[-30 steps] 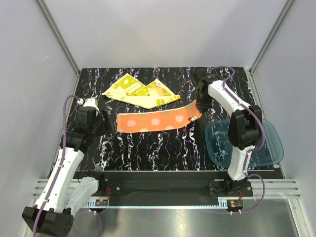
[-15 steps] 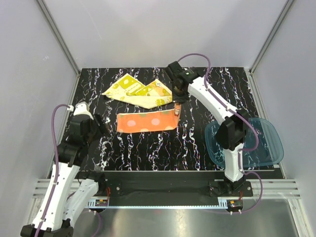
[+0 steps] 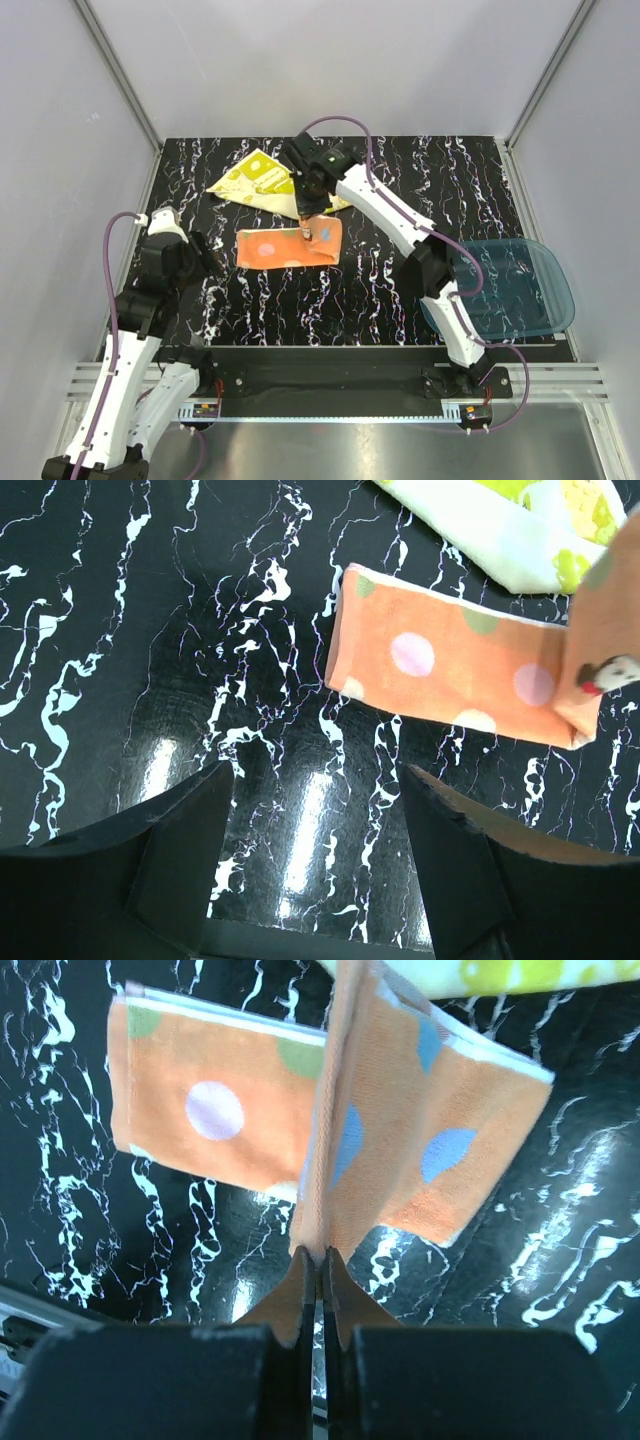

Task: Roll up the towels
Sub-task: Fold the towel

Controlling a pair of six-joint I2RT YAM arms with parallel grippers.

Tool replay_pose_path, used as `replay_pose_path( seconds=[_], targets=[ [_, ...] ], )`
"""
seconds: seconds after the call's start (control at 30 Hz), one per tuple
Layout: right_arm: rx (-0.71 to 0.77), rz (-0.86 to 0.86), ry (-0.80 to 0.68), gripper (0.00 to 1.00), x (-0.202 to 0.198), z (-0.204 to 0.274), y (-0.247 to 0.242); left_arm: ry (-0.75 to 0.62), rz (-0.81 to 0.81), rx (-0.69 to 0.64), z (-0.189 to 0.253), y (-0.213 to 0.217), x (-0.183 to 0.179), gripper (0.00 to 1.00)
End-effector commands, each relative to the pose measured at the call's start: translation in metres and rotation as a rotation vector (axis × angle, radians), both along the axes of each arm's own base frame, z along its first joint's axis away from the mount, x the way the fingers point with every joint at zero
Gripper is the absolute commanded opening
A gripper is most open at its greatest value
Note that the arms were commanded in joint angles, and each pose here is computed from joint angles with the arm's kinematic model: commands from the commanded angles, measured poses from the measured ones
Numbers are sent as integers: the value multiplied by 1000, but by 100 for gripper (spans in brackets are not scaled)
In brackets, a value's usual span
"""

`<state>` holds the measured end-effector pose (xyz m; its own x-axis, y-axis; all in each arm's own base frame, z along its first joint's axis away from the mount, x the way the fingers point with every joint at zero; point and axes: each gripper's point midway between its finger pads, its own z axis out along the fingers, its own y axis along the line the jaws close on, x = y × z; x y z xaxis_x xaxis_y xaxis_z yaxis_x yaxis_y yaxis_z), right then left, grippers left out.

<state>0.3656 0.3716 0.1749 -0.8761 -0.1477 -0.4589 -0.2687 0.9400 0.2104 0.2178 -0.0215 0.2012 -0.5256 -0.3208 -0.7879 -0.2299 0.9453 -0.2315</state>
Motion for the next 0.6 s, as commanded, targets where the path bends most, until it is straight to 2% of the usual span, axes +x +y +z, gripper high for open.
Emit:
replay_pose_path(
  seconds=[0.0,0.27,0.57],
  targets=[
    [60,40,16,0,-9,4,24,-44,23,3,8,3,5,73],
    [136,131,14,0,-27,-1,68,-43,24,5,8,3,6,73],
    [186,166,8,0,-29,-15,97,-40,31,6,7,4,5,73]
  ],
)
